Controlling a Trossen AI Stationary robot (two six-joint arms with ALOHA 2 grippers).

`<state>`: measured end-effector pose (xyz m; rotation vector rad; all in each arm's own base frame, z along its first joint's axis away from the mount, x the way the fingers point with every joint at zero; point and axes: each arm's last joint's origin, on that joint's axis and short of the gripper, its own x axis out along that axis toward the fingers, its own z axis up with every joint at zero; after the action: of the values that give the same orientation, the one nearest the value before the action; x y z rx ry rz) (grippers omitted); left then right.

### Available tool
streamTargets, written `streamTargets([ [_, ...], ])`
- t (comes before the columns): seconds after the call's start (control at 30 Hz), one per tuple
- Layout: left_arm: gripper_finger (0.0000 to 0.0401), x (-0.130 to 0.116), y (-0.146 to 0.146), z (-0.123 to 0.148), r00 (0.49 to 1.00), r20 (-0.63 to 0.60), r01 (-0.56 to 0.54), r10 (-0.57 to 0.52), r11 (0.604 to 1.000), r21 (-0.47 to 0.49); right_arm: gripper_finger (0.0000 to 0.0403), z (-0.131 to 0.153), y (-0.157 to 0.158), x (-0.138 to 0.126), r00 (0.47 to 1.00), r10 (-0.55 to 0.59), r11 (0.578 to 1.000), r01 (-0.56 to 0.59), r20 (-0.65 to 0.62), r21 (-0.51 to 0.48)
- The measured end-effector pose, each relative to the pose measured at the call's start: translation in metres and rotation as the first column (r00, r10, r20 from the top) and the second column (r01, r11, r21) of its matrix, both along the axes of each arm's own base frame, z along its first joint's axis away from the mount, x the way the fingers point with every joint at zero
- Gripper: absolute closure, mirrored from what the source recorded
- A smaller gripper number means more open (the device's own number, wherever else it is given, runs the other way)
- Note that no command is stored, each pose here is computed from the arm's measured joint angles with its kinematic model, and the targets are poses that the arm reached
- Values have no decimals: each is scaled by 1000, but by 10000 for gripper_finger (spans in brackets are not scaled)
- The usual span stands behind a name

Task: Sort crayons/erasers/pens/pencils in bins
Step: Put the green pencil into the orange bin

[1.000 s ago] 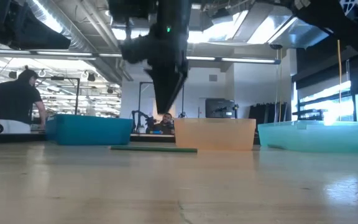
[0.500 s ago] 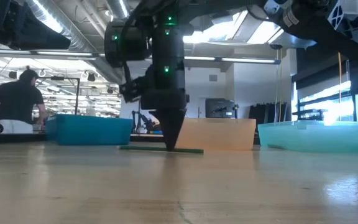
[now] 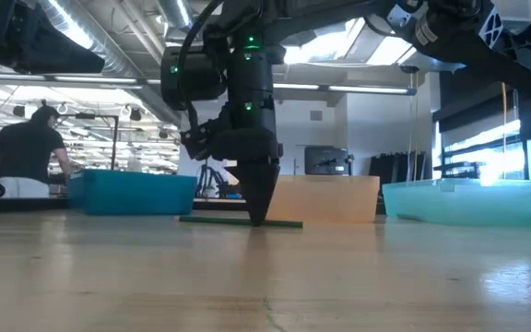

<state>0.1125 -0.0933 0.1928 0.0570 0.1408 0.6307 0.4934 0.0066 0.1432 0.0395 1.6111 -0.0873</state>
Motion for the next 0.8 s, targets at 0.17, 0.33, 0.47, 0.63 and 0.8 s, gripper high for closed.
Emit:
streamTargets([
  [0.17,266,0,0,0,1000,0,0,0,1000,0,339,-5,-4,1,1000,-3,1000,3,13,10],
  [0.33,266,0,0,0,1000,3,-1,1,1000,2,360,-16,-4,-2,1000,-11,1000,11,2,27],
  [0.47,266,0,0,0,1000,4,-1,1,1000,2,371,-22,-2,-4,999,-41,997,42,-7,62],
  [0.63,266,0,0,0,1000,4,-2,2,1000,2,374,-23,5,-4,1000,-23,999,23,-7,23],
  [0.8,266,0,0,0,1000,4,-2,2,1000,1,376,-9,8,-5,1000,-15,1000,14,-4,-8],
])
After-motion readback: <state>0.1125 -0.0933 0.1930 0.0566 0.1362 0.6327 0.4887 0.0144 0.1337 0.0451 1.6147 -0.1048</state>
